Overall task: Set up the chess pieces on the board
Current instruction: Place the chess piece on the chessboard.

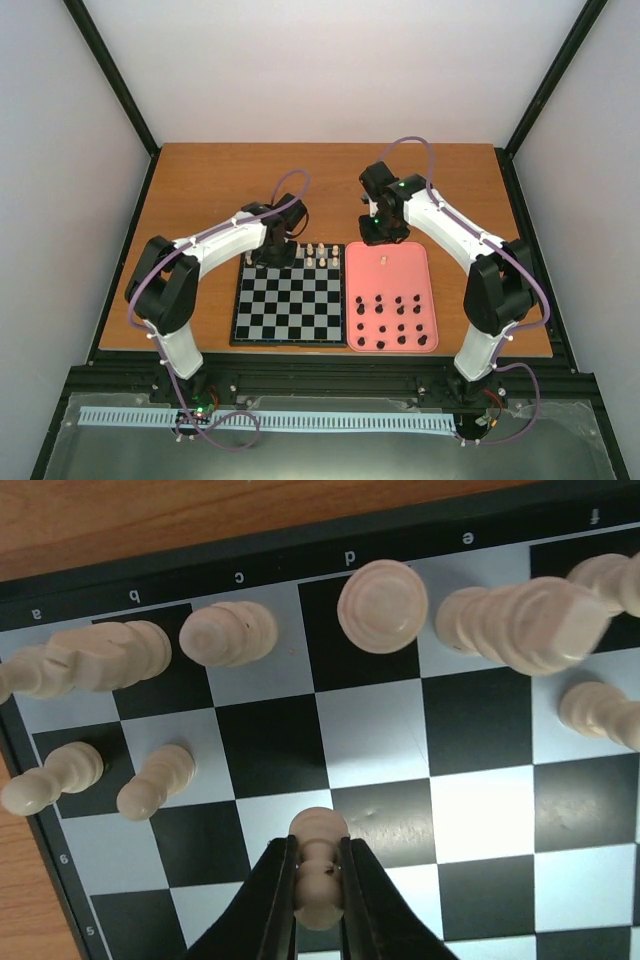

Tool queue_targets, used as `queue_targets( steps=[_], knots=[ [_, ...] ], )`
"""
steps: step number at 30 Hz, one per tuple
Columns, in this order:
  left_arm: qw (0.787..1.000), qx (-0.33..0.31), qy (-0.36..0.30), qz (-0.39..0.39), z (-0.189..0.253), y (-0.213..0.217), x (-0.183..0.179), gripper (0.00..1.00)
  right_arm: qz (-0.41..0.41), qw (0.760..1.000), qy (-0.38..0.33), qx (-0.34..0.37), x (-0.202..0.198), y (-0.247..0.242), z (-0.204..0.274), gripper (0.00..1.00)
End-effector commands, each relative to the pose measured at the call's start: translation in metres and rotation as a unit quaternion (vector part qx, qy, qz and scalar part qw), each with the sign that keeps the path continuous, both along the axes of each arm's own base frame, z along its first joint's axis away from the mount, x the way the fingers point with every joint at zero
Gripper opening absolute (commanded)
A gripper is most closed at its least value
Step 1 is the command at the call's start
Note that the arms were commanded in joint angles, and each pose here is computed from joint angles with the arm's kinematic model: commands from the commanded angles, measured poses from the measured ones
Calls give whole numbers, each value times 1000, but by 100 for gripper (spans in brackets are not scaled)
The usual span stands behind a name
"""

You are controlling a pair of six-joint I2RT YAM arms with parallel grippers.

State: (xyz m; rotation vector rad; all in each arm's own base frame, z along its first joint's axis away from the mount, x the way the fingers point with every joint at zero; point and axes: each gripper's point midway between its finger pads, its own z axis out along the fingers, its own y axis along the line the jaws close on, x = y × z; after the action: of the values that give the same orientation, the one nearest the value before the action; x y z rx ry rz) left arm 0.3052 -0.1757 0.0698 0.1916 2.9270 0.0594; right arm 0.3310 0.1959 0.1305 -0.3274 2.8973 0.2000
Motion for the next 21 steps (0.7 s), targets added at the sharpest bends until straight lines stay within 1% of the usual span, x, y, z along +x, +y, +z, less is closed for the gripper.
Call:
queue_targets(
  steps=[1, 6, 21],
  knots=[
    [999, -2, -24, 26, -4, 1, 15, 5, 0, 1000, 1, 1, 1, 5, 0, 5],
    [999, 2, -26, 33, -9, 3, 19, 6, 0, 1000, 5, 4, 0, 7, -2, 5],
    [999, -1, -2, 42, -24, 14, 25, 6, 4, 1000, 16, 1, 0, 8, -9, 5]
  ],
)
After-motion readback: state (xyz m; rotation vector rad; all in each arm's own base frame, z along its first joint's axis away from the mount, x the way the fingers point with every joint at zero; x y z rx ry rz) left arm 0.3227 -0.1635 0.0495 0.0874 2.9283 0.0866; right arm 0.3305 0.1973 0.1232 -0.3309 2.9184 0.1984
